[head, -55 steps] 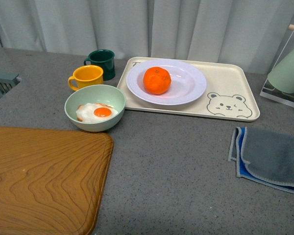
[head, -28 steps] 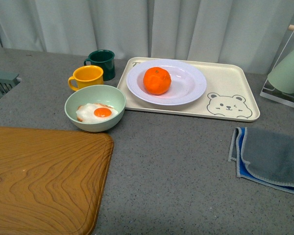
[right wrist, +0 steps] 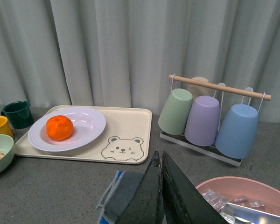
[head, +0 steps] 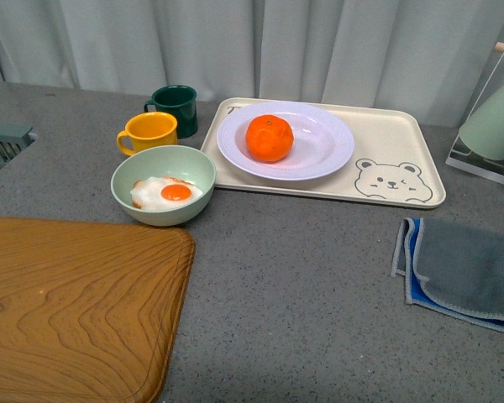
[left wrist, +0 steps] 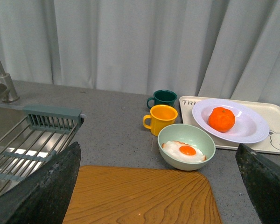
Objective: Place orange and plate with both arms
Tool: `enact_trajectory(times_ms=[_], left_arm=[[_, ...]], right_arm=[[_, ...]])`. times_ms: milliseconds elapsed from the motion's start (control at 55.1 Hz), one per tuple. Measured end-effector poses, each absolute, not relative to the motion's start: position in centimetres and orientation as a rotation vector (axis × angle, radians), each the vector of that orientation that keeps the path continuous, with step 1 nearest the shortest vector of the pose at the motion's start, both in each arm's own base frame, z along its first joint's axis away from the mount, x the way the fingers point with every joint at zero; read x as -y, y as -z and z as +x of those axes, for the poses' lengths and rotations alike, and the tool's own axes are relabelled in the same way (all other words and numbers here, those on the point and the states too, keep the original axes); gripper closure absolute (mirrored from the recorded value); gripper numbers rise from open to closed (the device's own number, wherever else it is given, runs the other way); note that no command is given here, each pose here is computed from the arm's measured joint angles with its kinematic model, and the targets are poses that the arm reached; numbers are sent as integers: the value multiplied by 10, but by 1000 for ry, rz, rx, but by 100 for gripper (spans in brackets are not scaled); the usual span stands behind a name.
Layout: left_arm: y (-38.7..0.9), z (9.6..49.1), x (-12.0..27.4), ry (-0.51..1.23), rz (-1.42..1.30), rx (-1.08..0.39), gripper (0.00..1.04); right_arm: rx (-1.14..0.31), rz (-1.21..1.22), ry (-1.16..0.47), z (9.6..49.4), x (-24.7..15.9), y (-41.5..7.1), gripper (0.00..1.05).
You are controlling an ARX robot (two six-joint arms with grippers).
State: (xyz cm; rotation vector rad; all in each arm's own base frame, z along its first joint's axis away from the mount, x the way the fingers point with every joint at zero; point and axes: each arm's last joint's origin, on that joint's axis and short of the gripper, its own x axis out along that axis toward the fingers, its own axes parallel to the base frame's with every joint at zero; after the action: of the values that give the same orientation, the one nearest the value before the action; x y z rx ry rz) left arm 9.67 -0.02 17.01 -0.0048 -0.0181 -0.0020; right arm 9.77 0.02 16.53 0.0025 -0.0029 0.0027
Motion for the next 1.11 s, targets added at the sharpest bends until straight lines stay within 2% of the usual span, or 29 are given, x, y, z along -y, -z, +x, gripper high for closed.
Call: enact_trajectory(times_ms=[309, 599, 726, 854, 890, 944, 1108], left_arm=[[-170, 97, 0, 2, -5, 18, 7], [-170, 97, 0, 2, -5, 18, 7], [-170, 97, 0, 2, -5, 18, 7], [-170, 97, 0, 2, -5, 18, 7], [-170, 97, 0, 2, -5, 18, 7], [-170, 97, 0, 2, -5, 18, 7], [-170, 97, 0, 2, -5, 18, 7]], right_arm=[[3, 2, -3, 98, 0, -165, 104], [3, 1, -3, 98, 0, -165, 58], [3, 1, -3, 98, 0, -165, 31], [3, 1, -3, 98, 0, -165, 10], [3, 3, -3, 98, 0, -165, 7], [3, 2, -3, 98, 0, -165, 10], [3, 2, -3, 98, 0, -165, 9]])
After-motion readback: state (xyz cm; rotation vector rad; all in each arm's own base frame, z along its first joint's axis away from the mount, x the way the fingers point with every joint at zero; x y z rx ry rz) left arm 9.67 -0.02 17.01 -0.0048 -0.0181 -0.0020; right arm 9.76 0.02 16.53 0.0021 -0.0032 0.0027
